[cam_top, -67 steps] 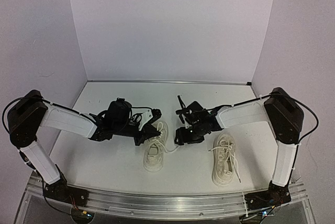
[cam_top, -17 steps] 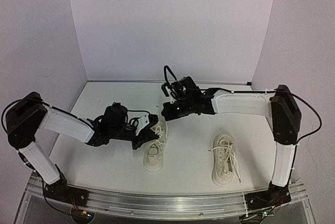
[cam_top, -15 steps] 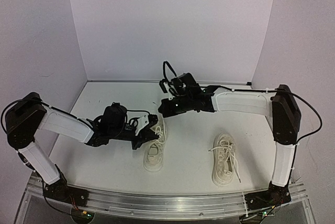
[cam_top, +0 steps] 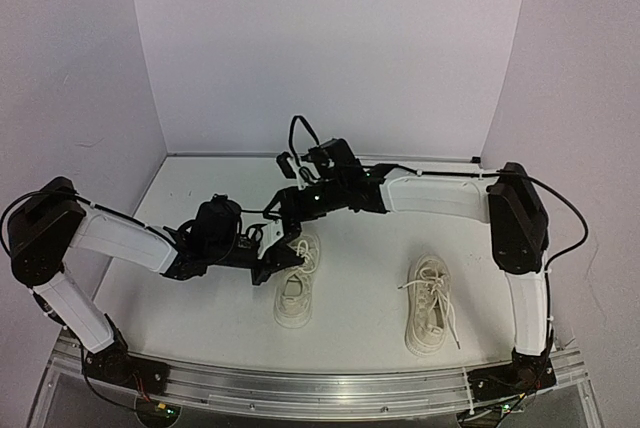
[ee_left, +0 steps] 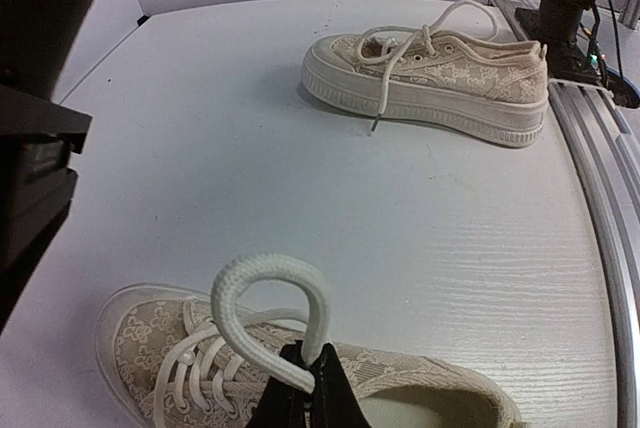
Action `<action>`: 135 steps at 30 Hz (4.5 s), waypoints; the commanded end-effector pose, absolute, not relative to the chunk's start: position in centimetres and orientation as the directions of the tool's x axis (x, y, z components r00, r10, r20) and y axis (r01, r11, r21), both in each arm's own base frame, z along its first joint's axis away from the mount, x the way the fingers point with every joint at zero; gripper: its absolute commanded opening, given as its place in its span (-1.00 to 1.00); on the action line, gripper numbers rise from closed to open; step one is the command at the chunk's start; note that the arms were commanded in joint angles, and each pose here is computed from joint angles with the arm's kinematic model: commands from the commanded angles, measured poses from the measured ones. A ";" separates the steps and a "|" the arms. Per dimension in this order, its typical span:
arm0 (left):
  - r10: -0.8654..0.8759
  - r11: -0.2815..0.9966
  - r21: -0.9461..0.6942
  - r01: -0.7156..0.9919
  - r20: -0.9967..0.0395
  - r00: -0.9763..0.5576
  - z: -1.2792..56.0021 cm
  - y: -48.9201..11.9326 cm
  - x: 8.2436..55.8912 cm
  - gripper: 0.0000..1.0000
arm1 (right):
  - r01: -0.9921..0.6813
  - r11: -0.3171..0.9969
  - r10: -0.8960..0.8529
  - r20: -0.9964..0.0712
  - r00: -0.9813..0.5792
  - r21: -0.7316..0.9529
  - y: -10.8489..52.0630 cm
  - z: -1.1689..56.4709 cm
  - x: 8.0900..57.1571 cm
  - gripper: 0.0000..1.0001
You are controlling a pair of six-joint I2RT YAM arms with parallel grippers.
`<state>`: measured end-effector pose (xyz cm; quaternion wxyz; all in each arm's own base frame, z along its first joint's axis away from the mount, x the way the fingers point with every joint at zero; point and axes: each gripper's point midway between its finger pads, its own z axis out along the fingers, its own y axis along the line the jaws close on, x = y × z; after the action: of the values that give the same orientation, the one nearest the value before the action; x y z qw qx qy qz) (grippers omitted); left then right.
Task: Tie the shoes
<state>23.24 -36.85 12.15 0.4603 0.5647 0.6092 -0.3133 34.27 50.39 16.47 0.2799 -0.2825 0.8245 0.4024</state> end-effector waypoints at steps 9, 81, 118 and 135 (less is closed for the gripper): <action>0.375 0.161 0.162 0.974 -0.922 0.092 13.4 -37.2 23.3 -1.00 | -0.628 0.491 -0.144 -0.655 -0.742 0.604 42.9 21.1 31.5 0.19; 0.412 0.240 0.074 0.968 -0.911 -0.032 14.9 -33.6 26.2 0.00 | -0.597 0.506 -0.216 -0.579 -0.786 0.622 44.0 15.1 25.8 -1.00; 0.396 0.122 0.091 0.988 -0.918 0.036 13.8 -38.1 24.3 -0.98 | -0.581 0.495 -0.217 -0.555 -0.803 0.646 45.5 14.5 26.4 -0.49; 0.459 0.280 0.103 0.955 -0.888 -0.039 15.7 -32.5 26.7 -0.12 | -0.584 0.511 -0.211 -0.567 -0.796 0.631 44.8 14.6 26.4 -1.00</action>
<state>24.53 -35.60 12.05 0.4120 0.5595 0.6514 -0.3048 26.14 44.51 13.43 0.1948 -0.2307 0.8501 0.4316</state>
